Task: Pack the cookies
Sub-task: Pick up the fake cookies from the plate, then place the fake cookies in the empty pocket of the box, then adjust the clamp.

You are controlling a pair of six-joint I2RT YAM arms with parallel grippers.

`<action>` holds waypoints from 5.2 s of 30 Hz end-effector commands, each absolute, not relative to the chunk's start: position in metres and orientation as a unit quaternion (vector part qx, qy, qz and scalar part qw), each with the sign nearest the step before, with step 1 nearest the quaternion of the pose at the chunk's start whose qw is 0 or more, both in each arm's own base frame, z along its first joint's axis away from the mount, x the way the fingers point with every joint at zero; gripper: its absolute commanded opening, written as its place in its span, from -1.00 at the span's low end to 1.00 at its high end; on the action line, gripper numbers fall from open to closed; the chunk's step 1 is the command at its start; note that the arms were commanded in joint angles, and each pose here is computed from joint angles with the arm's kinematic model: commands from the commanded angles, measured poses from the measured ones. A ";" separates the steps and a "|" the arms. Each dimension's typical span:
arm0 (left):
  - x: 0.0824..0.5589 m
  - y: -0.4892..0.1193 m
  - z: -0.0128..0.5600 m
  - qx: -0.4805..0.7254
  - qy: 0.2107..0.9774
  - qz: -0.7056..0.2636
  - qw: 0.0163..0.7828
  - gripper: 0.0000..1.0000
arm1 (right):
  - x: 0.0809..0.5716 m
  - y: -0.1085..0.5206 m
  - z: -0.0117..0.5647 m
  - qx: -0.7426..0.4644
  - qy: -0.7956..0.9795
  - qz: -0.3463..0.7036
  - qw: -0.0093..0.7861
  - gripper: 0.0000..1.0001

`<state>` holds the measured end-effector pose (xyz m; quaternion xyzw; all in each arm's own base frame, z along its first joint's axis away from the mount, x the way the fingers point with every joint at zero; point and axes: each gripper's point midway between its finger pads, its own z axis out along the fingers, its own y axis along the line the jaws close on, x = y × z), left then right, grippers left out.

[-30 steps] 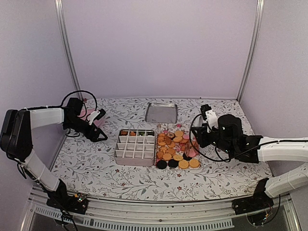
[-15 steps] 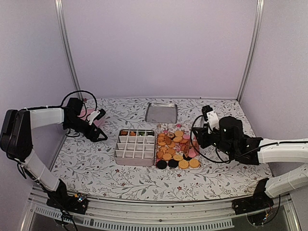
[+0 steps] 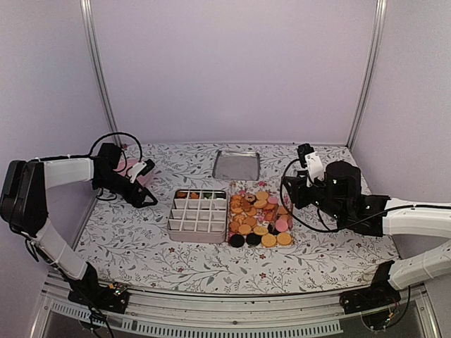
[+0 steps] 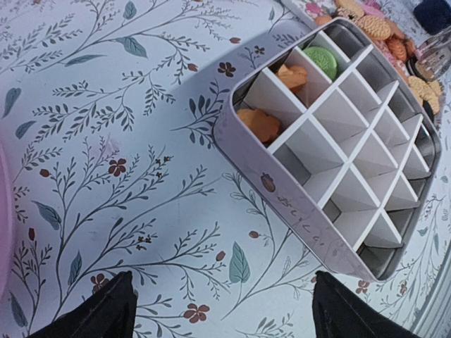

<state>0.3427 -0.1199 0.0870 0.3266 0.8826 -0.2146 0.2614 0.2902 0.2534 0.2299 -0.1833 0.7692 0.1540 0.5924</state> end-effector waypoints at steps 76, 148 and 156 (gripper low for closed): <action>0.342 -0.121 0.097 0.331 0.873 -0.222 0.280 0.74 | 0.376 0.436 0.285 -0.264 0.671 0.290 0.629 -0.35; 0.226 -0.300 0.228 0.511 0.598 -0.581 0.207 0.64 | 0.268 0.423 0.362 -0.305 0.561 0.539 0.550 -0.35; 0.236 -0.300 0.218 0.515 0.623 -0.542 0.233 0.48 | 0.265 0.432 0.368 -0.319 0.545 0.553 0.544 -0.35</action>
